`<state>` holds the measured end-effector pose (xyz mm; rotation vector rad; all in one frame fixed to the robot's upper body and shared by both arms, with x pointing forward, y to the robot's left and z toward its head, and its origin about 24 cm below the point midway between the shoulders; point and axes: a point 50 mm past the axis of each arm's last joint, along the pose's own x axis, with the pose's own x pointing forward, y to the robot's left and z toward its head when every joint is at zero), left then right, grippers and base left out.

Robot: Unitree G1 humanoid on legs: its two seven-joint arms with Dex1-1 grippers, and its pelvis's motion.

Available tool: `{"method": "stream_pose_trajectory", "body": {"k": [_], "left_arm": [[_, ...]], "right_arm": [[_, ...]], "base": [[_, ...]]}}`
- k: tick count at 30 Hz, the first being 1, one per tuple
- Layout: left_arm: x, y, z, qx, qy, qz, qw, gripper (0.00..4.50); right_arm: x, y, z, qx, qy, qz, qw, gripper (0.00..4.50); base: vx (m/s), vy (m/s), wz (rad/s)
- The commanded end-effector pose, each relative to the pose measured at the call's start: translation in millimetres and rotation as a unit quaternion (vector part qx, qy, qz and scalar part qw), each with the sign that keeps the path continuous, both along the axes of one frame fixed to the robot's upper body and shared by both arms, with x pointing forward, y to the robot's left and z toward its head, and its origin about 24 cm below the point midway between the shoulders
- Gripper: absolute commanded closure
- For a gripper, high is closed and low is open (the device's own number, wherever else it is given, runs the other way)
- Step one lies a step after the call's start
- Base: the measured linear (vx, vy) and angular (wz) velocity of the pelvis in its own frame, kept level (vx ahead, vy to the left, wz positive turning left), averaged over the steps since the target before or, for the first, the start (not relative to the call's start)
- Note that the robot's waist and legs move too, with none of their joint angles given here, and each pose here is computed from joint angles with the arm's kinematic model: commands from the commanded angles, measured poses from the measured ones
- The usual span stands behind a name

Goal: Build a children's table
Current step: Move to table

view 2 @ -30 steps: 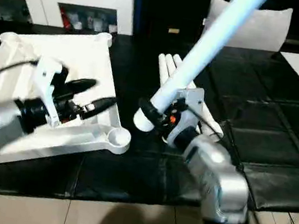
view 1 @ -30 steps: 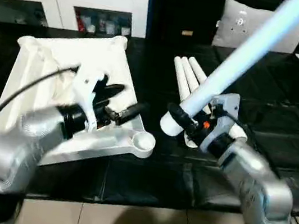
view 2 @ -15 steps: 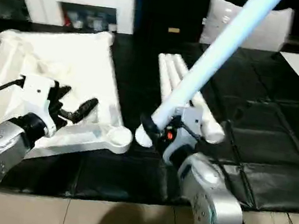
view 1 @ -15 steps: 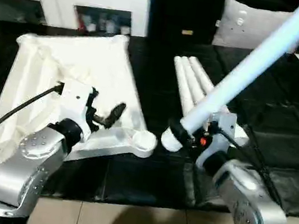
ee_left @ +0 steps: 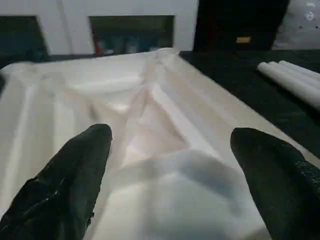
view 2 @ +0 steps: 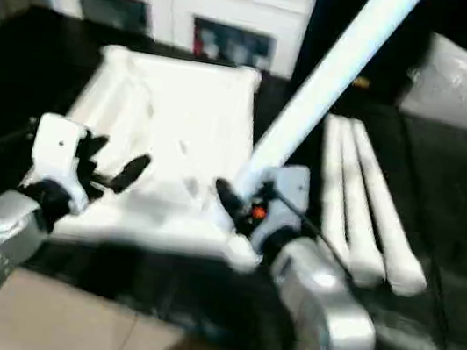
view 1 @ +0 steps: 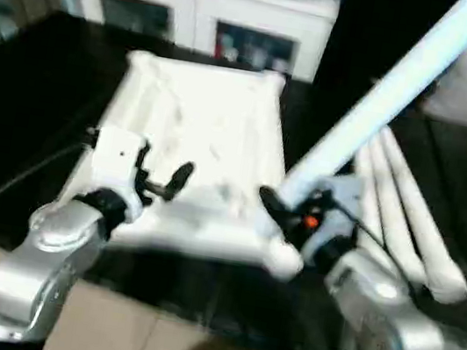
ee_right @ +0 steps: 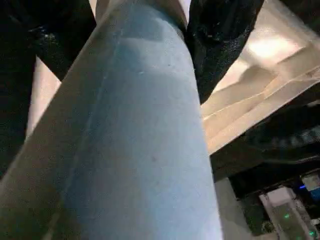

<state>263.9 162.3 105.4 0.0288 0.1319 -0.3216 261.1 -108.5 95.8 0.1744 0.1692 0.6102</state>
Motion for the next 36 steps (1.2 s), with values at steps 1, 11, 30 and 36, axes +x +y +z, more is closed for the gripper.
{"method": "stream_pose_trajectory", "body": {"k": [1,11,30,36], "left_arm": [[-1.8,-9.4,-1.9,0.003,0.001,-0.025,1.000,0.21],[-7.1,-18.2,-15.7,0.026,0.046,-0.107,0.993,0.21],[5.2,-36.9,-34.9,0.155,0.090,-0.396,0.900,0.75],[10.5,-46.7,-40.1,0.128,0.107,-0.443,0.881,1.22]], "right_arm": [[1.1,-12.3,6.1,-0.008,-0.024,-0.023,0.999,2.60],[-1.7,-30.5,6.9,0.019,-0.017,-0.026,0.999,2.60],[-2.1,-48.1,8.9,-0.020,-0.010,-0.002,1.000,2.60],[-9.0,-45.5,8.4,-0.041,0.002,0.025,0.999,2.60]], "base": [[0.151,-0.055,0.14],[0.050,-0.026,0.00],[-0.030,0.012,0.00],[0.000,0.000,0.00]]}}
